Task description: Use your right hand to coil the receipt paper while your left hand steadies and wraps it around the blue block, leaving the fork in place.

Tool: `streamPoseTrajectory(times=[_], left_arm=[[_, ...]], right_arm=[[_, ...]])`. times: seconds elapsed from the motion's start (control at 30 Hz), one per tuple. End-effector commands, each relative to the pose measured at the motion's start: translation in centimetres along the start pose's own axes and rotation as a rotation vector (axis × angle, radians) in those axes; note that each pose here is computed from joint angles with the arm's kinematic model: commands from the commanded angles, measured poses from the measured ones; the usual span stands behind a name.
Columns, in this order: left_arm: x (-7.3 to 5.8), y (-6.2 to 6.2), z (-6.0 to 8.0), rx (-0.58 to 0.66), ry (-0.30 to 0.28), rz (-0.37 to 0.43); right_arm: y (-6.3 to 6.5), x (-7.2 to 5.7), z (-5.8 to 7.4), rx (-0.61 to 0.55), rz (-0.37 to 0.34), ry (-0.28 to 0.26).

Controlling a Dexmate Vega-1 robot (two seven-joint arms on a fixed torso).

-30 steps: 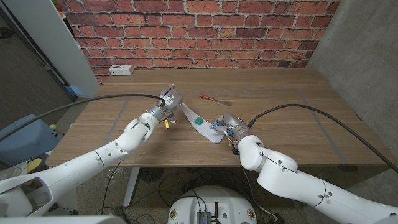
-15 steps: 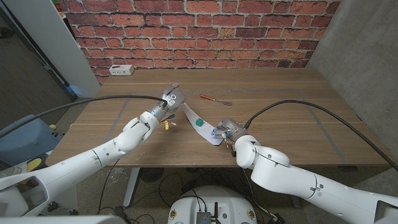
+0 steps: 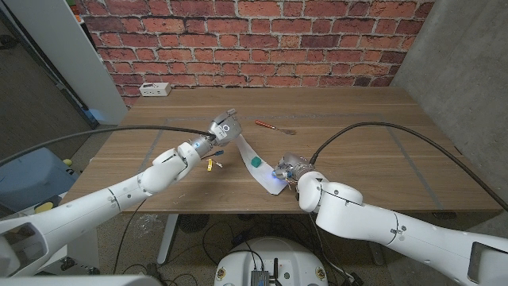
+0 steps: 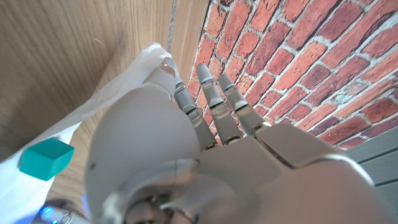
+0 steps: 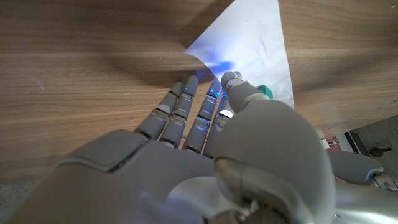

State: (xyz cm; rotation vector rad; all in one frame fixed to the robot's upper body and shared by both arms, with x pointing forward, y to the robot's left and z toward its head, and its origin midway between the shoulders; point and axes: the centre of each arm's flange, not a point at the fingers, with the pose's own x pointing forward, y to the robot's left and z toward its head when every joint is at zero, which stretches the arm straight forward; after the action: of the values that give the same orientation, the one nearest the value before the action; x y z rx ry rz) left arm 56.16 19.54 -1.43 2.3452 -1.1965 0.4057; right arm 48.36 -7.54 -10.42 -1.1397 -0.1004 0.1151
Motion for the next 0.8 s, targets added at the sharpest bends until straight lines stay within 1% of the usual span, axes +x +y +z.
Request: streamPoseTrajectory(times=[0.03,0.1,0.27,0.37,0.53,0.6,0.67,0.73,0.8], left_arm=[[-0.9,0.8,0.6,0.066,-0.078,0.021],[-0.9,0.5,0.6,0.07,-0.07,0.003],[-0.9,-0.1,0.4,0.072,-0.05,-0.032],[-0.8,-0.6,0.4,0.07,-0.034,-0.053],[-0.8,-1.3,0.6,0.06,0.002,-0.094],[-0.7,-1.6,0.7,0.057,0.022,-0.11],[-0.7,-1.9,0.7,0.058,0.037,-0.128],[-0.6,-2.3,0.7,0.064,0.058,-0.148],[-0.5,-2.7,0.7,0.071,0.076,-0.175]], right_arm=[[0.3,0.3,-0.2,-0.037,0.03,0.029],[0.3,0.1,-0.1,-0.037,-0.009,0.015],[0.0,-0.8,0.1,-0.047,-0.154,-0.031],[-0.2,-1.3,0.0,-0.046,-0.237,-0.046],[-0.4,-1.8,-0.2,-0.041,-0.341,-0.067],[-0.4,-2.0,-0.2,-0.036,-0.365,-0.078],[-0.6,-2.1,-0.1,-0.039,-0.359,-0.087],[-0.6,-2.1,-0.1,-0.038,-0.368,-0.094],[-0.7,-2.1,-0.1,-0.04,-0.359,-0.1]])
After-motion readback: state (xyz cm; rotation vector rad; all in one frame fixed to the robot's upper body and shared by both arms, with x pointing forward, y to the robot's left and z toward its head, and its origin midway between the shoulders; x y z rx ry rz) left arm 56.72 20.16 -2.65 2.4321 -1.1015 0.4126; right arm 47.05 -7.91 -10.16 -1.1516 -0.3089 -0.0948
